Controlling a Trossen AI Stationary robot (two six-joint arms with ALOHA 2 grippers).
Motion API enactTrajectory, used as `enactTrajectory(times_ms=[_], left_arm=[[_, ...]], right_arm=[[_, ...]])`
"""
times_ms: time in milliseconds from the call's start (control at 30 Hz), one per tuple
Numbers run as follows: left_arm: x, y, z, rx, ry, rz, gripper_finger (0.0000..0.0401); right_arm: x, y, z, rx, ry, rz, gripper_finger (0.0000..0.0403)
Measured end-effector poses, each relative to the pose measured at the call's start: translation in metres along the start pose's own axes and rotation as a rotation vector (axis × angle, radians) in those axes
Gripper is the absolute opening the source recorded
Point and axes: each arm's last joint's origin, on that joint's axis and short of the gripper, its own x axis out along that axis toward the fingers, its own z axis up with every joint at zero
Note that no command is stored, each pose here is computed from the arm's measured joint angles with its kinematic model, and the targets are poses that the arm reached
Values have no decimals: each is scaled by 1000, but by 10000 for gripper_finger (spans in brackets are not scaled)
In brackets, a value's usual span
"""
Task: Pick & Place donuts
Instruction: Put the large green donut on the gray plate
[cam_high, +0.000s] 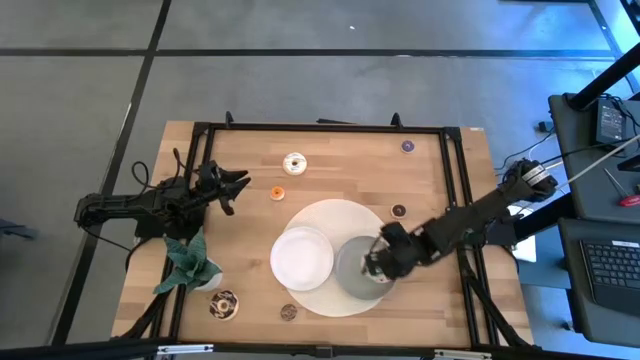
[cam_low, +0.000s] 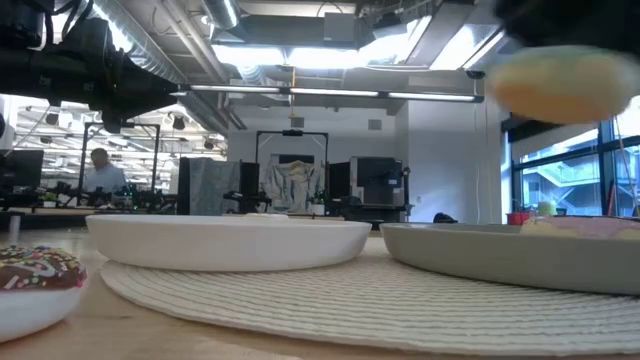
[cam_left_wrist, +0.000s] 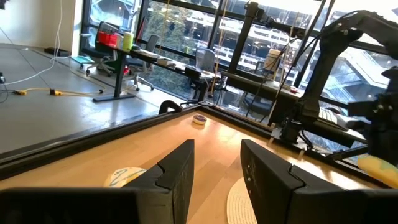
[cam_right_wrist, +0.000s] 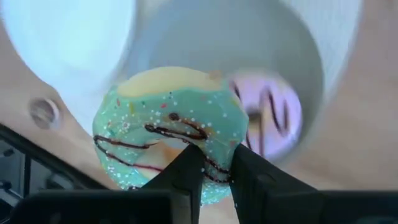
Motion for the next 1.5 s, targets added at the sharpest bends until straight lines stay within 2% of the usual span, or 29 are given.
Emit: enactTrajectory(times_ms=[133,267,367,700,900,1167,1500], left_arm=[[0,0,0,0,1,-2,127],[0,0,0,-2,3,-10,127],[0,0,0,-2,3,-9,127],[0,0,0,0,3,-9,127],[0,0,0,0,3,-9,127],[0,0,0,0,3,-9,127],[0,0,0,0,3,-9,127]], right_arm=[[14,8,23,-62,-32,3,71],[33,21,34,-128,-3,56,71],[51,26,36,-161,29,58,71],[92,22,31,-166,129,-50,71],[97,22,34,-154,129,-61,71],[97,29,36,-150,120,12,72],[97,28,36,-152,120,6,82]])
